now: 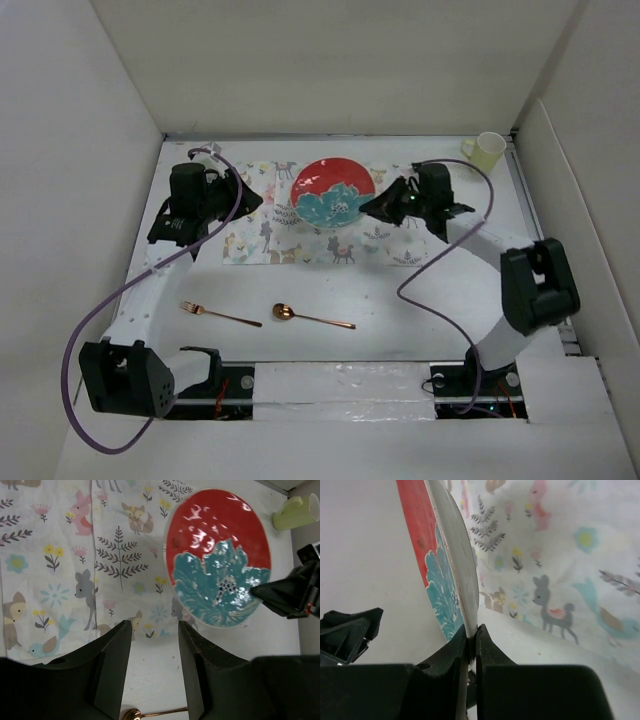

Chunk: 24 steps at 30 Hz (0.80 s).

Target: Set the dinner table for one person

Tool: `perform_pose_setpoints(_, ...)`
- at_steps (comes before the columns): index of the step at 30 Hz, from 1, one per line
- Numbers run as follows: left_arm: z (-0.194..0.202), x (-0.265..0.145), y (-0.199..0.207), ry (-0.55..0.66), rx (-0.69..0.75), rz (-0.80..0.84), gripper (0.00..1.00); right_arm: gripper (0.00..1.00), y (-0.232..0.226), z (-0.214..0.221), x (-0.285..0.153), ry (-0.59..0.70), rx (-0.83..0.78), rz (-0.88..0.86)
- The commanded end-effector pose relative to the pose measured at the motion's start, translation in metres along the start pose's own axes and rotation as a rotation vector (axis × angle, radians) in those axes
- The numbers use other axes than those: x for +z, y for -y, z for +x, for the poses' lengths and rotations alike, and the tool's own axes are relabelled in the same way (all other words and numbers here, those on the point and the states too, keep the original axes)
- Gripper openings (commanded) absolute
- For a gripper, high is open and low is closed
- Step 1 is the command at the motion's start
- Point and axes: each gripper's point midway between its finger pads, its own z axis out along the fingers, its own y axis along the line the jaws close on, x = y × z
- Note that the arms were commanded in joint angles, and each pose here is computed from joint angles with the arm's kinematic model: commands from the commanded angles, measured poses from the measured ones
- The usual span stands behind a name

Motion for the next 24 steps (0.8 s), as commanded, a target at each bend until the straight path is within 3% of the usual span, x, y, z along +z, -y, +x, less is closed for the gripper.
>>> perform_pose_setpoints(1,-0.02,-0.015,0.013,0.082,0.046,0.032,0.39,0.0,-0.104,-0.026,0.013,0.023,-0.12,-0.359)
perform_pose_setpoints(4,-0.018,-0.018,0.01,0.086,0.052,0.018,0.39,0.0,-0.115,-0.035,0.032,0.023,-0.098,-0.415)
perform_pose_setpoints(8,-0.017,-0.019,0.004,0.093,0.058,-0.004,0.39,0.0,-0.084,-0.034,0.072,-0.008,-0.037,-0.345)
perform_pose_setpoints(24,-0.013,-0.013,-0.005,0.082,0.051,-0.038,0.39,0.0,0.004,0.003,0.097,-0.059,0.044,-0.109)
